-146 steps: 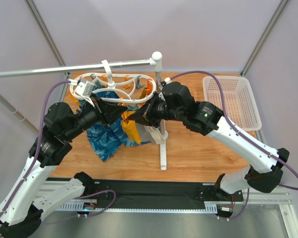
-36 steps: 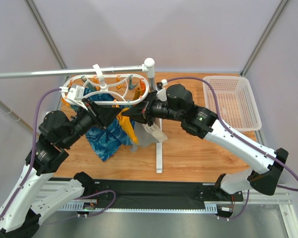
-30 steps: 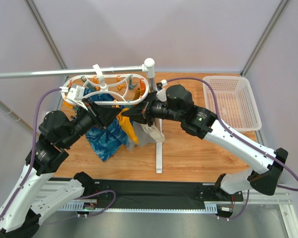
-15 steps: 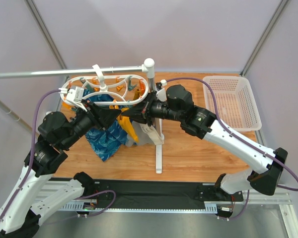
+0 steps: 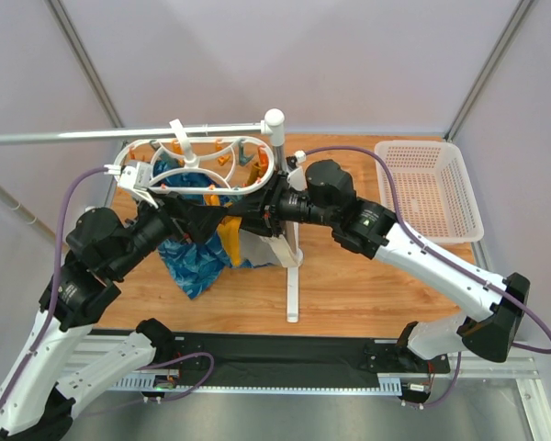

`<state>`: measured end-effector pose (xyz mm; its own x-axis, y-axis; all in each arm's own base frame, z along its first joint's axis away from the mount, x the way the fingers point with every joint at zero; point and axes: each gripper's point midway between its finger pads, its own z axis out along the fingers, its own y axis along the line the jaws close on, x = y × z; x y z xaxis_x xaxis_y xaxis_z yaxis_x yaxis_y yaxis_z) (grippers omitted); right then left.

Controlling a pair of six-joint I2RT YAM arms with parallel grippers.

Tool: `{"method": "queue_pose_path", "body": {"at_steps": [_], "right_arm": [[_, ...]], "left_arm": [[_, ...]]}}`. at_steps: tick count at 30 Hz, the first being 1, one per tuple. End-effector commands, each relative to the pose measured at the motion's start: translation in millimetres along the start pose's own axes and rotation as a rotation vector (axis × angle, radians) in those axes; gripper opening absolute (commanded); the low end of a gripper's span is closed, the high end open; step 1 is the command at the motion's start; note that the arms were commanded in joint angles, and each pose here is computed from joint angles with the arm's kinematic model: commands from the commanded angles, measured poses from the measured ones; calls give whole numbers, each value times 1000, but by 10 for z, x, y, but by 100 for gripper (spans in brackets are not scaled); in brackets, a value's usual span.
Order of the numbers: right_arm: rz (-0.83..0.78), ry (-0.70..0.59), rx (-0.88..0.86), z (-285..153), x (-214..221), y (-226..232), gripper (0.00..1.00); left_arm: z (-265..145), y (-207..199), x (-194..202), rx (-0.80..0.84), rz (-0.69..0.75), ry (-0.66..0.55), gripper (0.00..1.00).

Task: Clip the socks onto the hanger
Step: Clamp the sock onto the hanger, then reset both arms

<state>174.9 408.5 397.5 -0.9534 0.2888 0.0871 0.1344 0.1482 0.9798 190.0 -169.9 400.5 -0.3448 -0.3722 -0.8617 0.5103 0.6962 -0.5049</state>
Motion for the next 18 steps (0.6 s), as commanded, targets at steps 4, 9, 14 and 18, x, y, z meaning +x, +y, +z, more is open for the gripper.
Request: {"method": "queue_pose_path", "body": {"at_steps": [4, 9, 14, 18], "right_arm": [[-106, 102, 51, -103, 207, -234, 71], [-262, 103, 172, -356, 234, -622, 96], [-484, 55, 286, -641, 123, -964, 100], [-625, 33, 336, -866, 63, -1150, 100]], "left_arm": [[-347, -19, -153, -27, 5, -41, 100], [-582, 9, -73, -32, -11, -31, 100], [-650, 0, 103, 4, -47, -2, 100], [-686, -117, 221, 85, -85, 28, 98]]}}
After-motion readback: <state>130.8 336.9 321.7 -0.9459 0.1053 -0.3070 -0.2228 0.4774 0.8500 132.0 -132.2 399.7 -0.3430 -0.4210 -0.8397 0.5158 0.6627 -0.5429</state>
